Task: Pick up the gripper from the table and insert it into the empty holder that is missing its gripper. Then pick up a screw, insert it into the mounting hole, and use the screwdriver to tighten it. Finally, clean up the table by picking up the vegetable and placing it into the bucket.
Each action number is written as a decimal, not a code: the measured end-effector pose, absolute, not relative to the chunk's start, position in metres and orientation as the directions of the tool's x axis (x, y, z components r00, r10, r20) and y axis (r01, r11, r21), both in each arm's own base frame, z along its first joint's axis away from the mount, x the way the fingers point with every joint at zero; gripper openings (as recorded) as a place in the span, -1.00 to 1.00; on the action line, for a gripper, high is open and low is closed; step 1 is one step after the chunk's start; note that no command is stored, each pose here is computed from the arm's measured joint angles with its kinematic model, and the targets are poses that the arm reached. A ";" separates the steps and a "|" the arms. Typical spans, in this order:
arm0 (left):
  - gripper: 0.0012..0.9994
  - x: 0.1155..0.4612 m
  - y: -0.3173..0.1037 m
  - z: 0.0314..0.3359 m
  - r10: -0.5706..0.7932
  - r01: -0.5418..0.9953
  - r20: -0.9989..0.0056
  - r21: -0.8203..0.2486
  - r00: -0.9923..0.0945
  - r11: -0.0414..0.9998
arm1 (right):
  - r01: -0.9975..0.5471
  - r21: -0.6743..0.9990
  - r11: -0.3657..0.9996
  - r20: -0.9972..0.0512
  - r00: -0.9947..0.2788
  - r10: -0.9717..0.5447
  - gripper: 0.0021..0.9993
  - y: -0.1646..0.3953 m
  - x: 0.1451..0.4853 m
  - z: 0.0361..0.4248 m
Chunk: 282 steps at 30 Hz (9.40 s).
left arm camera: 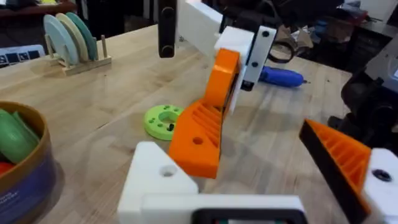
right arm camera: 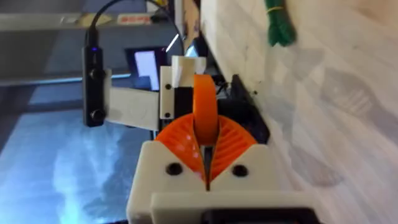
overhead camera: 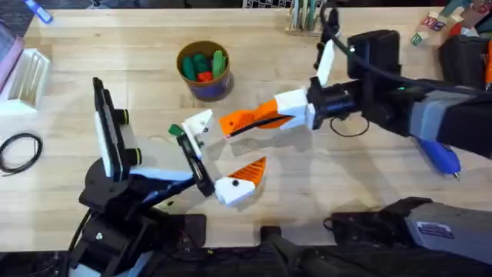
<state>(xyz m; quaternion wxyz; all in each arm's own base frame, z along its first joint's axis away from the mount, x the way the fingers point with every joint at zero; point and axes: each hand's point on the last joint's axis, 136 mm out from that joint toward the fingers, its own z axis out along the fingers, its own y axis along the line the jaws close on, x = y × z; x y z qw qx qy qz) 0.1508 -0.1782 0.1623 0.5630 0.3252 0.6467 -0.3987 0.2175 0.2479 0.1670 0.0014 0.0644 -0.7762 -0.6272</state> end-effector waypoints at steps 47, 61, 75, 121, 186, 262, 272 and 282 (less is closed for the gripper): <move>0.99 0.179 -0.158 0.161 -0.061 0.759 -0.985 -0.166 -0.164 0.630 | -0.009 0.987 0.160 0.004 -0.997 -0.080 -0.99 0.312 0.238 0.159; 0.99 0.162 -0.171 0.162 -0.041 0.831 -0.986 -0.159 -0.162 0.534 | 0.020 0.989 0.145 0.041 -0.989 -0.139 -0.99 0.318 0.234 0.166; 0.99 0.170 -0.166 0.162 -0.050 0.801 -0.985 -0.163 -0.164 0.576 | 0.001 0.986 0.167 0.016 -0.996 -0.089 -0.99 0.328 0.239 0.164; 0.99 0.150 -0.179 0.163 -0.029 0.869 -0.987 -0.155 -0.161 0.469 | -0.127 0.736 0.665 -0.287 -0.948 0.136 0.93 0.166 0.335 0.133; 0.99 0.150 -0.179 0.163 -0.029 0.869 -0.987 -0.155 -0.161 0.469 | -0.624 -0.097 0.775 -0.203 -0.750 -0.629 -0.99 0.181 0.306 0.084; 0.99 0.150 -0.179 0.162 -0.028 0.870 -0.986 -0.156 -0.161 0.467 | -0.883 0.154 0.444 -0.327 -0.469 -0.821 -0.99 0.341 0.196 0.223; 0.99 0.150 -0.179 0.162 -0.028 0.871 -0.986 -0.156 -0.161 0.467 | -0.884 0.153 0.442 -0.336 -0.467 -0.818 -0.99 0.342 0.197 0.224; 0.99 0.150 -0.179 0.162 -0.028 0.870 -0.986 -0.156 -0.161 0.467 | -0.884 0.152 0.442 -0.337 -0.467 -0.817 -0.99 0.343 0.197 0.224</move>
